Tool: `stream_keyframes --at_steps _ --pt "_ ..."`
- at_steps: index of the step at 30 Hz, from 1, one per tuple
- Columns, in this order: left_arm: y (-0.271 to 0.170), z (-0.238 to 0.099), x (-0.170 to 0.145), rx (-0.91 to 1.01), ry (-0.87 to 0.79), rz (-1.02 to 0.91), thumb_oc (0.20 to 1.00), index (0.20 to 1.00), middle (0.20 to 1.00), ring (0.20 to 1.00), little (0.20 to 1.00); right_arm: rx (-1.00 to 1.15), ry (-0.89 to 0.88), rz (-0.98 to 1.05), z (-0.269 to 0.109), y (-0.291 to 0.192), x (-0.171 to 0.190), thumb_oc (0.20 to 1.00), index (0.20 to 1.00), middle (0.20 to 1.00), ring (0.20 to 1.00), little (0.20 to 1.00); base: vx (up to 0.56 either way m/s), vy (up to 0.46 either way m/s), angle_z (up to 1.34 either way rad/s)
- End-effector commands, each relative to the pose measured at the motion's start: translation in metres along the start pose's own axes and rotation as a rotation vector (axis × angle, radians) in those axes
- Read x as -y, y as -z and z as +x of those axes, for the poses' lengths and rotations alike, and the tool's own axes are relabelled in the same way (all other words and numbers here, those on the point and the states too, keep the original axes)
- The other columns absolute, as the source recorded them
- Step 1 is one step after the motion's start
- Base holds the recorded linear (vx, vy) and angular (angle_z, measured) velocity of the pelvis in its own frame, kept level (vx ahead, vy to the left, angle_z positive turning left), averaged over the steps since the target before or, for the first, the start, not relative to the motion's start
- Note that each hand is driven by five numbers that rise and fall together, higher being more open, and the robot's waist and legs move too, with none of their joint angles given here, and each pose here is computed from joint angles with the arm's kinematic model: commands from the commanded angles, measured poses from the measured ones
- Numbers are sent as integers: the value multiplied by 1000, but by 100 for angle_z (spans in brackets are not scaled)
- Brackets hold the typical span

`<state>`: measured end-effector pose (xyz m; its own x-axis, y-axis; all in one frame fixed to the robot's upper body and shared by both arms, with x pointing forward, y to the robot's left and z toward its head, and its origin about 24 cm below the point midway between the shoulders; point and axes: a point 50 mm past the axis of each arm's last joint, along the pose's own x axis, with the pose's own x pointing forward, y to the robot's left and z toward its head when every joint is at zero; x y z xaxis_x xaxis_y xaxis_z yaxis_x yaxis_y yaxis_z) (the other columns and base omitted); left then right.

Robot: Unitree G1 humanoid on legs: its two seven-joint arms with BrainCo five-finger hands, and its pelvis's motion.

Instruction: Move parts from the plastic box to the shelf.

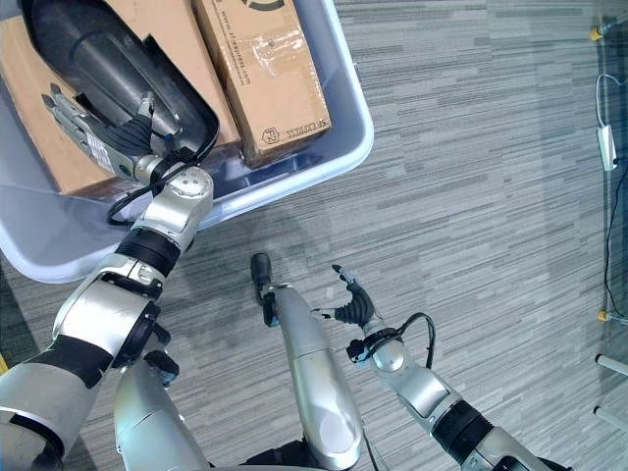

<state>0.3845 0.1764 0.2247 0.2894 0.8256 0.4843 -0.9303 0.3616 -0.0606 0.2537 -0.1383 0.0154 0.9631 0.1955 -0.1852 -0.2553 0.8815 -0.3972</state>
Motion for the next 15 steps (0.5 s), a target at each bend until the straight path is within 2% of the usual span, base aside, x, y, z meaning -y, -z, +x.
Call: stream_keyframes --at_steps 1,6,11,12,14,15 --pt "-22 17 -4 247 -8 24 1000 1000 1000 1000 1000 92 16 25 1 -13 2 1000 1000 1000 1000 1000 11 62 3" --pt "-25 28 -6 343 23 81 1000 1000 1000 1000 1000 102 1 21 -2 -8 2 1000 1000 1000 1000 1000 5 87 3" --pt "-16 32 -8 289 37 91 1000 1000 1000 1000 1000 108 -7 4 -3 -4 0 1000 1000 1000 1000 1000 3 69 6" --pt "-11 32 -8 238 46 82 1000 1000 1000 1000 1000 107 -3 3 -3 -4 -1 1000 1000 1000 1000 1000 -1 68 10" --pt "16 27 -8 -36 81 46 1000 1000 1000 1000 1000 94 18 0 1 -2 -3 1000 1000 1000 1000 1000 -2 46 9" --pt "18 27 -8 -69 84 35 1000 1000 1000 1000 1000 93 19 -1 2 -3 -3 1000 1000 1000 1000 1000 0 -12 7"
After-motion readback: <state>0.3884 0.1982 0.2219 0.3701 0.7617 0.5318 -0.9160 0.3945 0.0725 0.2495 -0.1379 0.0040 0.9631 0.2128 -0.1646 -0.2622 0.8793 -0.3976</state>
